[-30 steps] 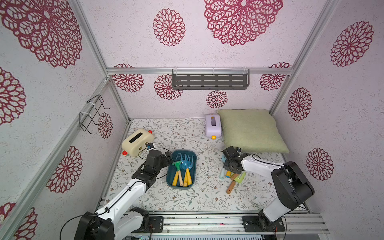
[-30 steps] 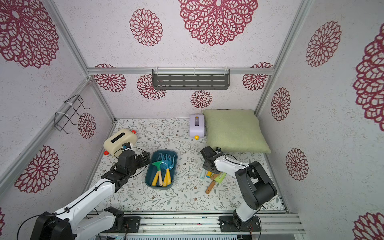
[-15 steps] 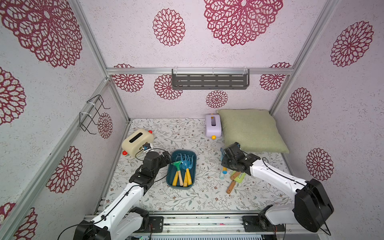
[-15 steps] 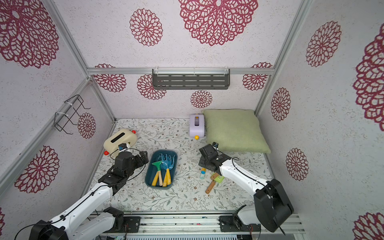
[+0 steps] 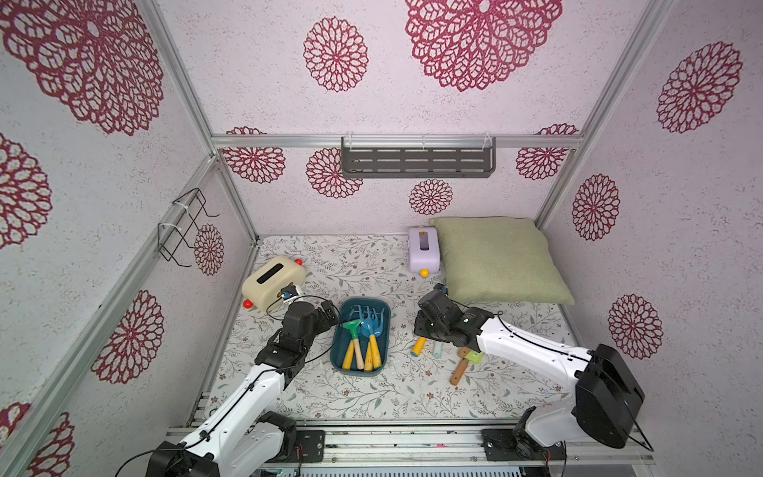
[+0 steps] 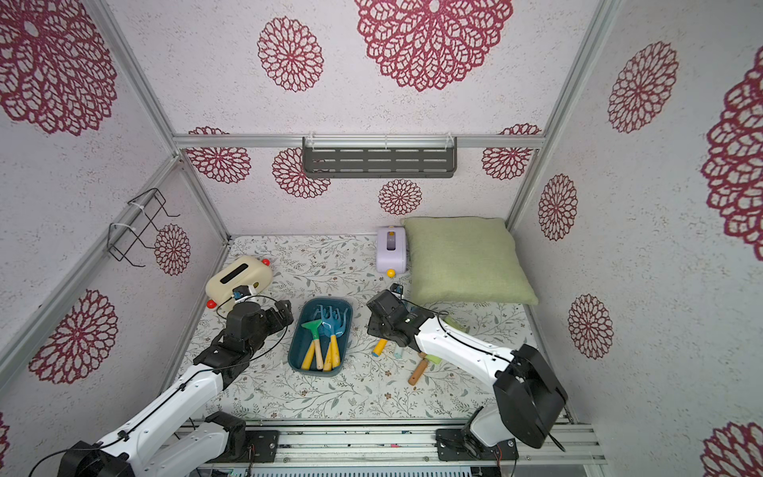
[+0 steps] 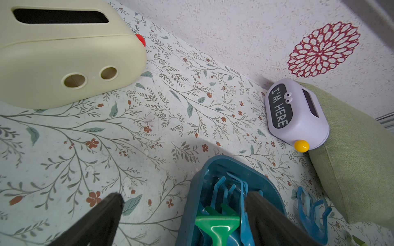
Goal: Put the rake into the storage box
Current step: Pick up the rake at the center of the board.
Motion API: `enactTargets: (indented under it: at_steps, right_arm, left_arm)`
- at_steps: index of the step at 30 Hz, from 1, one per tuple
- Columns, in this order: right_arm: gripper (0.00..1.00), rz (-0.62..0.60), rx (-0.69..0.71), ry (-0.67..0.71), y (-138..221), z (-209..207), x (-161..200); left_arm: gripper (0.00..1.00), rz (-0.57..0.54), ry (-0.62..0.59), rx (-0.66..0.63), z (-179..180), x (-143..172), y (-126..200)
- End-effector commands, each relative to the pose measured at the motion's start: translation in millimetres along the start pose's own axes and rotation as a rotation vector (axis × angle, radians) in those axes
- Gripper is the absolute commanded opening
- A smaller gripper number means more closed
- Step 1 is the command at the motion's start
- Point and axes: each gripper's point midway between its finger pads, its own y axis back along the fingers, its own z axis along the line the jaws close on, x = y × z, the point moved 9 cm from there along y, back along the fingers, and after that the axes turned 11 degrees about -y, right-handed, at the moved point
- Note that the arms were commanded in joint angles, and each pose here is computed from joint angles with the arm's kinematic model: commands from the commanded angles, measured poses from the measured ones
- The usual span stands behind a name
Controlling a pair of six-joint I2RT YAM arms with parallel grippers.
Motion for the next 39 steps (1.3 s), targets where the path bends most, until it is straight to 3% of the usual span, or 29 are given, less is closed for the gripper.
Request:
enactTargets:
  at_steps: [1, 5, 8, 16, 21, 29, 39]
  right_arm:
    - [0.35, -0.042, 0.095, -0.016, -16, -5, -10]
    - [0.35, -0.027, 0.179, -0.036, -38, -9, -13]
    - [0.5, -0.024, 0.23, -0.037, -49, -10, -13]
    - [0.49, 0.023, 0.279, -0.063, -77, -15, -4]
    - [0.41, 0.041, 0.319, -0.08, -91, -22, 1]
    - [0.07, 0.019, 0.289, -0.079, -75, -13, -5]
    - [0.0, -0.013, 0.015, -0.015, -8, 48, -6]
  left_arm:
    - [0.97, -0.01, 0.009, -0.001, 2, 0, 0]
    - [0.97, -0.011, 0.009, -0.005, 4, -1, 1]
    - [0.97, -0.013, 0.01, -0.004, 4, -1, 1]
    - [0.97, -0.009, 0.013, 0.003, 4, -1, 0]
    - [0.97, -0.008, 0.014, 0.004, 4, -1, 0]
    - [0.97, -0.013, 0.018, 0.0, 5, -1, 0]
    - [0.97, -0.031, 0.027, -0.022, 9, -2, 3]
